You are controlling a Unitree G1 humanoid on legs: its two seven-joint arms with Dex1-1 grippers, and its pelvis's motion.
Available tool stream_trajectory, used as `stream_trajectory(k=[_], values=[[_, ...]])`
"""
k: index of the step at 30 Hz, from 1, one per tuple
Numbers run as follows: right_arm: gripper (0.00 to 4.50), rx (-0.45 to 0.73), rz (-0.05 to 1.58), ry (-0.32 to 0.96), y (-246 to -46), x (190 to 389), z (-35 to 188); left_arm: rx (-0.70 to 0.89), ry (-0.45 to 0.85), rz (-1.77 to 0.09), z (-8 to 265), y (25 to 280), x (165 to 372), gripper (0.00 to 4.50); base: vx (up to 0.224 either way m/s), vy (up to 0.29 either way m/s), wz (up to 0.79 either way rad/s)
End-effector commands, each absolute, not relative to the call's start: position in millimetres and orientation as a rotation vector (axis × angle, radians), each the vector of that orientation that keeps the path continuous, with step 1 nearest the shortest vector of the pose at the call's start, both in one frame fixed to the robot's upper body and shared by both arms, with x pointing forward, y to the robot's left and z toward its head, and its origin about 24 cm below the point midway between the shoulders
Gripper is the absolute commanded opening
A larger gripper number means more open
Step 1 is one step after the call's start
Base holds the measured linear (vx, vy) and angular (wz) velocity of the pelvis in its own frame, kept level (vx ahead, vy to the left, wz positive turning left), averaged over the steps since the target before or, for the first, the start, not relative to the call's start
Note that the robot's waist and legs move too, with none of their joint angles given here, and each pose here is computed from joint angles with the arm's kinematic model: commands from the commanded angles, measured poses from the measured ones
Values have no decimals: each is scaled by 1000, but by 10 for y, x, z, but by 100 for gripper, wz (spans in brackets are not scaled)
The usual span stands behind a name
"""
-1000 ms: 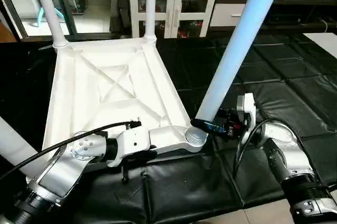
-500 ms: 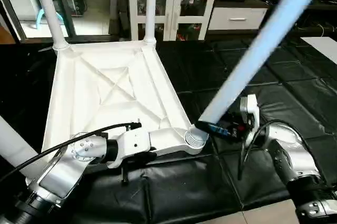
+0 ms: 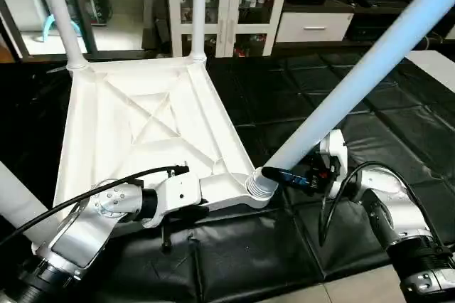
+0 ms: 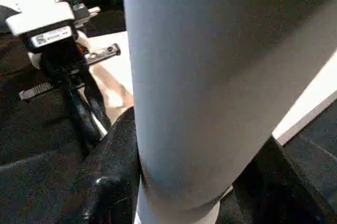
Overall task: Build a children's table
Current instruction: Insert table leg to table base
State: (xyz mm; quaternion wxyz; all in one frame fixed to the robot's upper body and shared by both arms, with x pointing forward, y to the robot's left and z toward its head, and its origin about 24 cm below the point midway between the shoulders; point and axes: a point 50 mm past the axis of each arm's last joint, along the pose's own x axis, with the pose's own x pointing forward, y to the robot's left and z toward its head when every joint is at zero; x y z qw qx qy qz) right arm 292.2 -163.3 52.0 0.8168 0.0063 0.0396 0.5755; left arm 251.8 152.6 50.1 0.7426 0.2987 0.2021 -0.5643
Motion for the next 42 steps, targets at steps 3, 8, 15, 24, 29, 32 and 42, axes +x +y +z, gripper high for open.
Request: stream_trajectory(k=[3,8,15,24,29,32,42], values=[[186,11,1119,378,-1834,2798,85,693,569,-1299,290,1560,2394,0,0,0,0],[186,1,1146,387,-1808,2875,139,698,573,-1302,289,1564,2393,0,0,0,0],[186,-66,1211,449,-1790,3022,242,699,575,-1308,286,1558,2381,0,0,0,0],[186,-176,1332,547,-1789,3065,292,719,576,-1299,282,1569,2364,0,44,-67,1],[186,-234,1360,568,-1776,3052,262,726,573,-1295,287,1558,2369,0,0,0,0],[186,-254,1366,568,-1772,3029,227,730,575,-1292,287,1563,2369,0,0,0,0],[186,-173,1313,533,-1777,2941,110,734,591,-1283,275,1565,2364,0,0,0,0]])
